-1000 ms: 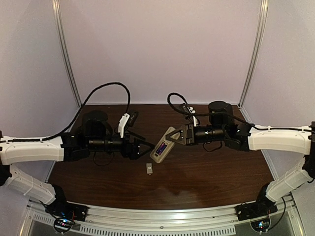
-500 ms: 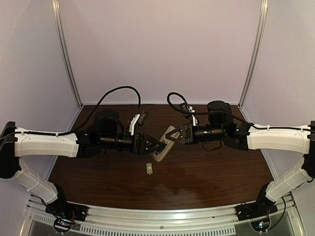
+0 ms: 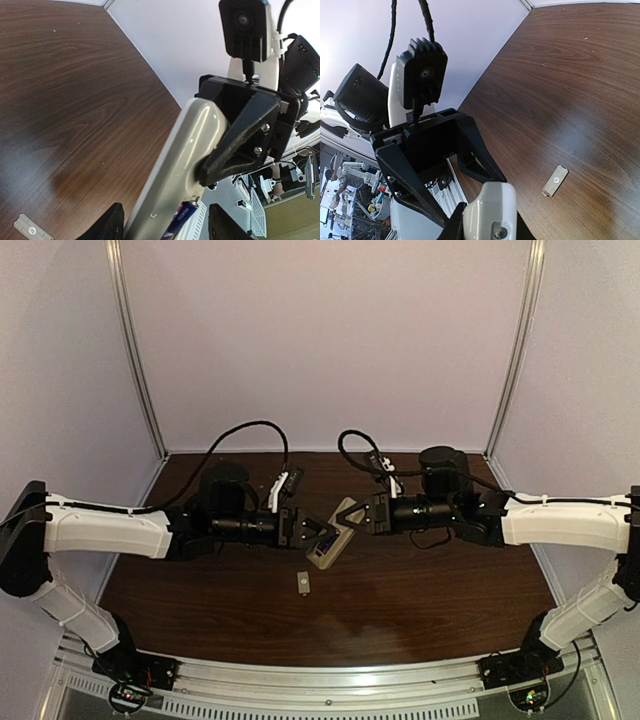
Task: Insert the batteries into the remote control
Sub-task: Press the battery in the battery compartment.
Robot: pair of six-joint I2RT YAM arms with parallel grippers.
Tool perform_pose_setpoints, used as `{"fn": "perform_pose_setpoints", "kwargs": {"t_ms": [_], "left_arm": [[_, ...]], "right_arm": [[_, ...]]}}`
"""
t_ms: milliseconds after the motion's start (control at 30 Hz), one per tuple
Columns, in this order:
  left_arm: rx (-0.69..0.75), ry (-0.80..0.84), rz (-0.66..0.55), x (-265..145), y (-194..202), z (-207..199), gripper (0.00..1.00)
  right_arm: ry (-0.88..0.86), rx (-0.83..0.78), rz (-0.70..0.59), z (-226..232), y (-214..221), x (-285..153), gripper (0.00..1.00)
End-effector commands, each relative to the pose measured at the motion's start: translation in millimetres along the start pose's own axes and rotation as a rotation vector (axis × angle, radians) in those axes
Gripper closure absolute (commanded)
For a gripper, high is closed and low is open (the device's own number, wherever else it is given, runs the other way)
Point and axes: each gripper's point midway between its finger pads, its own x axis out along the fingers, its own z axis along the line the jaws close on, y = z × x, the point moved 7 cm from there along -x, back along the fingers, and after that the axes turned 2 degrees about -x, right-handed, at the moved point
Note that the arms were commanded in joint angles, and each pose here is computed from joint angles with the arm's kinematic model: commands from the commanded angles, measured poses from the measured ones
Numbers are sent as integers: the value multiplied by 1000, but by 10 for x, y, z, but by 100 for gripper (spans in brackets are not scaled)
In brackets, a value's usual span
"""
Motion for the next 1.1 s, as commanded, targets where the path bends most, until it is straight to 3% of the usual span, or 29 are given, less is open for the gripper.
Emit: {"fn": "perform_pose_setpoints", "kwargs": {"t_ms": [0,533,833,1067], "left_arm": [[-3,36,9,80,-58,-49,43],[-17,26,40,159,-37,8,48],[-24,-15,76,185,45,114,60],[3,-21,94,188,91,143,60]], "right_arm": [[0,-36,-47,82,-125,-8,100],[11,-55,-34,86,-120,22,100],[-10,-67,-54,159,-179,-12,100],[-46,-51,-62,195,-202,-21,100]]}}
